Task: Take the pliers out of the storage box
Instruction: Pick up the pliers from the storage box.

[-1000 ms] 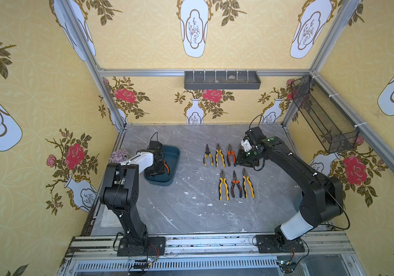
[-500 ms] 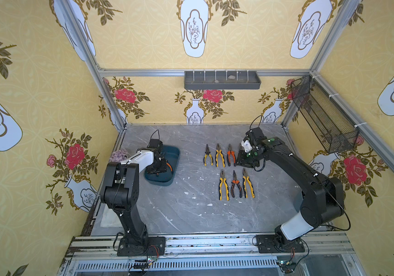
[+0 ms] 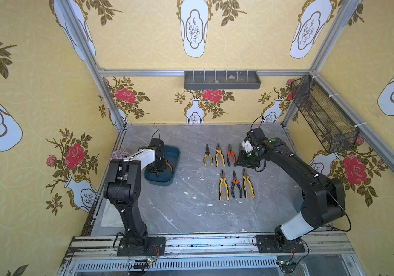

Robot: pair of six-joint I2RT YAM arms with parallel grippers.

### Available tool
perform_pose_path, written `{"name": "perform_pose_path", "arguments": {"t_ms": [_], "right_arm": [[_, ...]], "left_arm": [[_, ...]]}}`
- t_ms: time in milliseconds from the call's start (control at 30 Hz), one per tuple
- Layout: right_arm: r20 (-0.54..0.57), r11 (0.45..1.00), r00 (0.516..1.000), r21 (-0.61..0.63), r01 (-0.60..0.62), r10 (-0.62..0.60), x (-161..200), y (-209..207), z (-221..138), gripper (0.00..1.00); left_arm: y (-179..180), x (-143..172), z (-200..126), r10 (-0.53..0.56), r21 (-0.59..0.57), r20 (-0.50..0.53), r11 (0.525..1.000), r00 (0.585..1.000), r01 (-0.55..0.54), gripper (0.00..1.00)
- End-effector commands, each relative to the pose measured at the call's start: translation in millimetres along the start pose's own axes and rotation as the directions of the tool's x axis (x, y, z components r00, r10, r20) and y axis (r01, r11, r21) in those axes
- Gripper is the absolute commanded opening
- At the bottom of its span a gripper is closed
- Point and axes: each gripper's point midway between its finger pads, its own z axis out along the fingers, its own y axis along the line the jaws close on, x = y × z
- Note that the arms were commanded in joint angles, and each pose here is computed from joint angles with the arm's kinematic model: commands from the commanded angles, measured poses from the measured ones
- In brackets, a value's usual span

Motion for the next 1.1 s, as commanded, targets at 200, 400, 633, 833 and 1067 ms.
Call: {"name": "perform_pose_path", "arguments": {"t_ms": [200,400,633,833,1067], "right_arm": [[0.02,1.0,1.0,-0.009,0.01,-0.01,-4.5,2.0,-1.2,0.38],[0.019,1.0,1.0,-0.008,0.01,-0.01,-3.0,1.8,-2.3,0.38],[0.03,1.0,1.0,0.001,0.011,-0.011,-4.1,-0.5,-7.7,0.38],[0.039,1.0,0.999,-0.016,0.008,-0.008,-11.0,5.8,-9.9,0.38],[0.08,0.997,0.996,-0.062,0.043,-0.038,-27.4,39.9,-17.4,0.44]], "left_arm": [[8.6,35.6,7.1,-0.011,-0.034,-0.094,0.999,0.995,0.008,0.32],[7.7,22.7,6.6,0.002,-0.043,-0.08,0.999,0.997,-0.006,0.04],[5.5,8.9,-14.0,0.004,-0.025,-0.019,1.0,1.0,-0.004,0.0],[8.2,-4.4,-71.0,0.067,-0.069,0.146,0.996,0.987,-0.058,0.0],[-14.0,-8.7,-125.1,0.171,-0.093,0.348,0.985,0.922,-0.148,0.0]]}}
